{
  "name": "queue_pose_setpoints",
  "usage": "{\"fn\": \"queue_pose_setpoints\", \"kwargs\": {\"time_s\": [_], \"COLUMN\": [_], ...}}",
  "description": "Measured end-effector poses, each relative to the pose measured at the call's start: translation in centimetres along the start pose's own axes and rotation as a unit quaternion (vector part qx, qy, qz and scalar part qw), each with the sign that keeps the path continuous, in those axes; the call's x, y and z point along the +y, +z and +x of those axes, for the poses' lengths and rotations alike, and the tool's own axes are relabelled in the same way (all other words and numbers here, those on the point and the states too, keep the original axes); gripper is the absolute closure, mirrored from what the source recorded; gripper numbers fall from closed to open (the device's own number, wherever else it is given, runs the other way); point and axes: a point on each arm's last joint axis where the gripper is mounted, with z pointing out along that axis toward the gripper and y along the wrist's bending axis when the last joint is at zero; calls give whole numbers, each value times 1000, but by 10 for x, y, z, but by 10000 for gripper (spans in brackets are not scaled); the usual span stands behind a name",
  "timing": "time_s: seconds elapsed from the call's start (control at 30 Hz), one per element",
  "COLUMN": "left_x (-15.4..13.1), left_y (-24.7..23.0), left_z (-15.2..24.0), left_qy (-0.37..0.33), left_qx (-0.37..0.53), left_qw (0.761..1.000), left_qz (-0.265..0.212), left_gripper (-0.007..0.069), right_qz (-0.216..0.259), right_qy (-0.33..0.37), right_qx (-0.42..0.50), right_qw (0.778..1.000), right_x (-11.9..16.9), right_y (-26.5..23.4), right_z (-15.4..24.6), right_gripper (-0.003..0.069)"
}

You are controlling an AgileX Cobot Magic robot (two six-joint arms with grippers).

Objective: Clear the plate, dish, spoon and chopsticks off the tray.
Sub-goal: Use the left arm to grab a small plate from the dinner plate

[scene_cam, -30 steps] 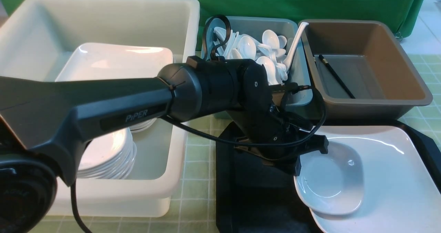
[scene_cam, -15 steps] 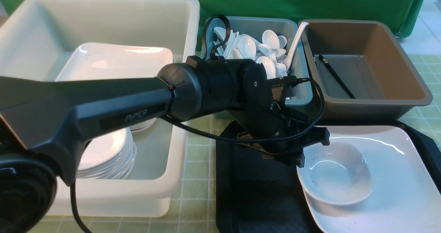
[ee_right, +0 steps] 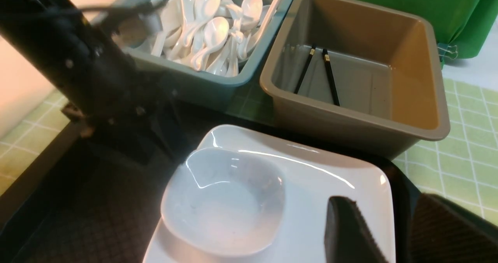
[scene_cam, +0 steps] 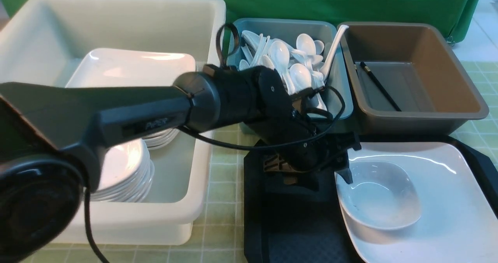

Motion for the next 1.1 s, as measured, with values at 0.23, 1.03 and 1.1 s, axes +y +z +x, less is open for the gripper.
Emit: {"fn": "queue_pose_setpoints", "kwargs": {"time_s": [0.23,1.03,1.1], "left_x": [2,-3,-2], "left_y": [13,29,30], "left_z": [1,6,6], "left_qy": [-11,-3,-4], "left_qx": [8,-6,-5], "left_qw": [1000,999,999], "left_qz": [22,41,39], "left_gripper": [187,359,423], "right_qz": [0,0,0], "right_qy": [0,0,0], "right_qx": [1,1,1], "right_qw": [1000,1000,1000], "right_x": [0,0,0], "right_y": [0,0,0], "right_z": [0,0,0], "right_gripper": [418,418,418]}}
